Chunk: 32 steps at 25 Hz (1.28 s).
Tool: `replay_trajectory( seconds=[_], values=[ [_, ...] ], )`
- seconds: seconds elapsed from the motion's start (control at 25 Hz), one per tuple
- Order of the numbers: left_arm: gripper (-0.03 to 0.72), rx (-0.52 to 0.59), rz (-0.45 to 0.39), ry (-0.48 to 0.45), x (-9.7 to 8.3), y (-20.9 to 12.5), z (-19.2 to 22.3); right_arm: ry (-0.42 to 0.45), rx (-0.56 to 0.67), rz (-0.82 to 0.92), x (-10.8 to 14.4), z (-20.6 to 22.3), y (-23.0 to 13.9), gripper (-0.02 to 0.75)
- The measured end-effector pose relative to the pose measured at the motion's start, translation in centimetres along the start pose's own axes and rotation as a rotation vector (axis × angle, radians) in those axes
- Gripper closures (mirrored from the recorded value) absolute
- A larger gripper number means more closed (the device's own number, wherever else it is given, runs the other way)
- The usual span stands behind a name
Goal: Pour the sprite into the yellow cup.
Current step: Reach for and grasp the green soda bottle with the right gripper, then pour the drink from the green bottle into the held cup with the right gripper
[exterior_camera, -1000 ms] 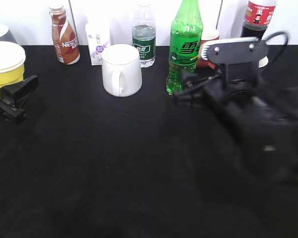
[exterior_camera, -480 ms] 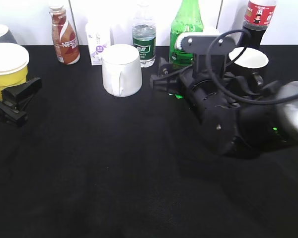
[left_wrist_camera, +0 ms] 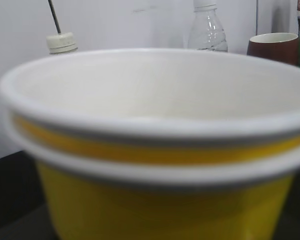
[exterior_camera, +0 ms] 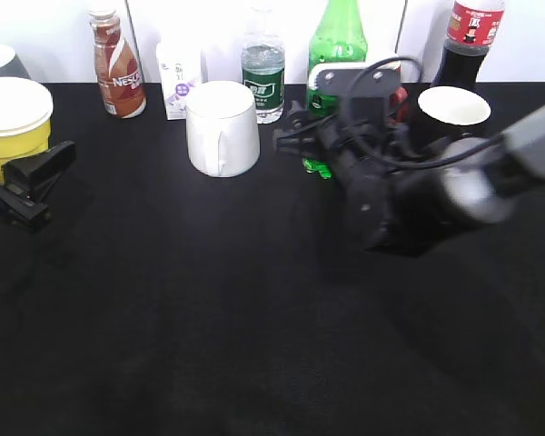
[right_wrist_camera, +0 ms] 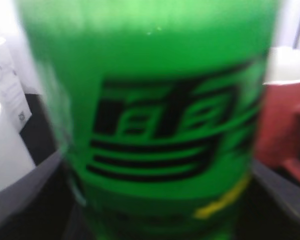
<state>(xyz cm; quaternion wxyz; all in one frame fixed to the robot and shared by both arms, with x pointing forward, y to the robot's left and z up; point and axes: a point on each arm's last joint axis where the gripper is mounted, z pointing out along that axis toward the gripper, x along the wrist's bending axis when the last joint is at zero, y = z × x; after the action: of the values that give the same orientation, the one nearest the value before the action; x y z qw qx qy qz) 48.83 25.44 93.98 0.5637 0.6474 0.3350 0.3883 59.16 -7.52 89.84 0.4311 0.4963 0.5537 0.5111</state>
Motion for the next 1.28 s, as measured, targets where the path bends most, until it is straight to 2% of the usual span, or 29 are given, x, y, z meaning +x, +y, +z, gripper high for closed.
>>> replay_trajectory(
  seconds=[0.08,0.28,0.4,0.48,0.56,0.64,0.76,0.84,0.96,1.08,1.16,1.28],
  values=[
    [0.253,-0.002,0.001,0.0,0.0,0.1,0.0,-0.009,-0.032,0.0,0.2,0.6,-0.3,0.123],
    [0.253,-0.002,0.001,0.0,0.0,0.1,0.0,-0.03,-0.1,-0.01,0.4,1.3,-0.7,0.295],
    [0.253,-0.001,0.004,-0.012,-0.1,0.0,0.0,-0.029,-0.1,-0.015,0.3,0.7,0.1,0.3],
    [0.253,0.004,-0.073,-0.066,-0.6,0.0,0.0,-0.005,-0.139,-0.042,0.5,-1.4,3.1,0.3],
    [0.253,0.015,-0.084,-0.163,-1.5,0.0,-0.1,0.048,-0.168,-0.089,0.3,-4.1,6.1,0.3],
    [0.253,0.025,-0.082,-0.249,-2.5,0.0,-0.1,0.113,-0.154,-0.217,-0.5,-6.5,6.9,0.3],
    [0.253,0.02,-0.071,-0.375,-5.2,0.3,0.2,0.251,-0.13,-0.423,-0.5,-8.7,6.4,0.3],
    [0.253,0.017,-0.067,-0.421,-6.3,0.4,0.3,0.316,-0.104,-0.592,-0.1,-9.0,5.6,0.3],
    [0.253,0.034,-0.073,-0.477,-7.7,0.0,0.5,0.367,-0.156,-0.825,0.4,-9.2,5.5,0.3],
    [0.253,0.048,-0.078,-0.498,-8.1,-0.3,0.5,0.391,-0.222,-1.037,0.7,-9.3,5.5,0.3],
    [0.253,0.049,-0.076,-0.504,-8.2,-0.3,0.5,0.368,-0.273,-1.218,0.7,-9.3,5.6,0.3],
    [0.254,0.052,-0.058,-0.549,-8.5,-0.4,0.3,0.322,-0.334,-1.285,0.7,-9.3,6.1,0.3]
  ],
)
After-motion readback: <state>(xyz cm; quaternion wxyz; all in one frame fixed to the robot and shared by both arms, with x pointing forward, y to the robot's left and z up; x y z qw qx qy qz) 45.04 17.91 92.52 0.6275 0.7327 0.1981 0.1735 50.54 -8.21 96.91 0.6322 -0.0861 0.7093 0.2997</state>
